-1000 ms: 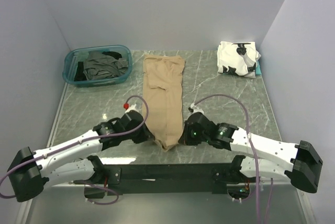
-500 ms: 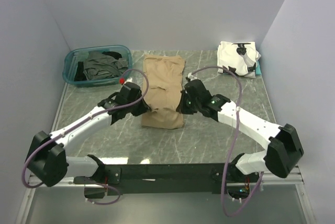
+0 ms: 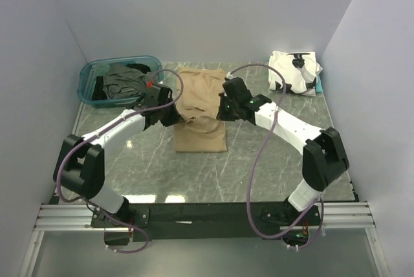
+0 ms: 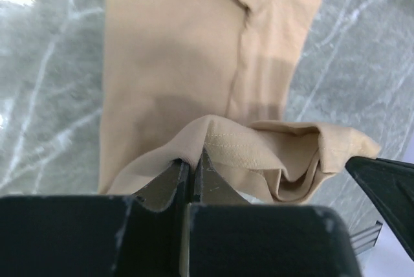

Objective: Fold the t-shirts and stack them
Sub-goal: Fold the tshirt

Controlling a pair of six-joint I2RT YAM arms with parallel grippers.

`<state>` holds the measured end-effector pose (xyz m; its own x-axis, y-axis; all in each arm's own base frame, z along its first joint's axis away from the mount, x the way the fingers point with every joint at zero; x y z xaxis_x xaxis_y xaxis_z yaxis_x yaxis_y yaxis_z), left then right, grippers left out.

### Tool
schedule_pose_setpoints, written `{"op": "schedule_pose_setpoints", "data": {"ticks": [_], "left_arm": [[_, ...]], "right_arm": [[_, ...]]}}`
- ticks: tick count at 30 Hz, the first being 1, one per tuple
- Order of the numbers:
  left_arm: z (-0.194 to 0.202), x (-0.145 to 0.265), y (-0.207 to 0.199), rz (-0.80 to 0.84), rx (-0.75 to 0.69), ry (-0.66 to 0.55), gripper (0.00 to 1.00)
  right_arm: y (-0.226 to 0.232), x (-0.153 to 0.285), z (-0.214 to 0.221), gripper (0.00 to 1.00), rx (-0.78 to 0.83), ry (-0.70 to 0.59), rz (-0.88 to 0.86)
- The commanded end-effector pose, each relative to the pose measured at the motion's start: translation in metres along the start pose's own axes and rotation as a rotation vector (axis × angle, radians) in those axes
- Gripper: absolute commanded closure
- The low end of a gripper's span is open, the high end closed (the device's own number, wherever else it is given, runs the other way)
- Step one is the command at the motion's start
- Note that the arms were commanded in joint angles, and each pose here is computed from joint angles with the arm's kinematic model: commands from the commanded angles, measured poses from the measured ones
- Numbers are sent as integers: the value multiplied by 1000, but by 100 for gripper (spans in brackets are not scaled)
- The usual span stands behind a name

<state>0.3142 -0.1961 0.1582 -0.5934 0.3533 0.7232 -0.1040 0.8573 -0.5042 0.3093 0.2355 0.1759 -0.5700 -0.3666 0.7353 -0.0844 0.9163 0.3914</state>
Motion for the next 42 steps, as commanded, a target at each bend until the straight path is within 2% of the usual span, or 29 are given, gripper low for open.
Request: {"op": "schedule_pose_setpoints", "data": {"ticks": [1, 6, 8, 20, 23, 24, 26, 27, 28, 29, 30, 31, 32, 35, 38, 42], "left_arm": [[-29, -1, -19, 86, -26, -52, 99], [-38, -17, -22, 65, -34, -39, 99], [-43, -19, -23, 66, -36, -43, 94], [-47, -59, -7, 1, -13, 18, 92], [-49, -62, -3, -16, -4, 18, 82], [-51, -62, -3, -20, -4, 15, 75], [-55, -61, -1, -36, -3, 3, 64], [-58, -59, -2, -31, -6, -3, 49], [-62, -57, -3, -28, -10, -14, 37], [-67, -52, -6, -20, -16, -30, 27], [-72, -47, -9, -20, -21, -44, 11], [-75, -43, -11, -16, -28, -56, 4], [-80, -33, -17, 5, -34, -80, 1], [-80, -13, -24, 54, -34, -107, 0], [-68, 2, -19, 78, -14, -113, 1], [-34, 13, 4, 52, 11, -83, 1]], "right_arm": [[1, -7, -27, 100, 20, -52, 20], [-4, -20, -41, 100, -5, -67, 38], [-6, -27, -45, 100, -11, -63, 40], [-23, -72, -53, 100, -51, 10, 30], [-26, -82, -53, 100, -55, 35, 31], [-26, -86, -55, 96, -49, 39, 30], [-27, -88, -57, 76, -48, 44, 36], [-26, -87, -61, 67, -47, 32, 37], [-27, -84, -64, 49, -48, 33, 45], [-27, -81, -67, 43, -49, 23, 51], [-25, -72, -75, 37, -48, -8, 58], [-23, -67, -79, 27, -47, -22, 55], [-23, -61, -79, 25, -47, -30, 54], [-13, -35, -85, 16, -44, -86, -5], [-11, -14, -71, 15, -49, -87, -67], [-24, 10, -31, 14, -84, -75, -109]]}}
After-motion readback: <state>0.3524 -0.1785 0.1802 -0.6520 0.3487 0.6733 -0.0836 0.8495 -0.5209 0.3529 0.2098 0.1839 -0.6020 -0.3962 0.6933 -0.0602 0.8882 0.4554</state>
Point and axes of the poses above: each gripper's point midway between its finger pads, its own x axis back along the fingers, its own y axis along the line the jaws close on, z = x × y, the point moved 5 cm from there along x, back along the fingers, and after that the axes turned 4 degrees about -x, right-handed, at the moved point
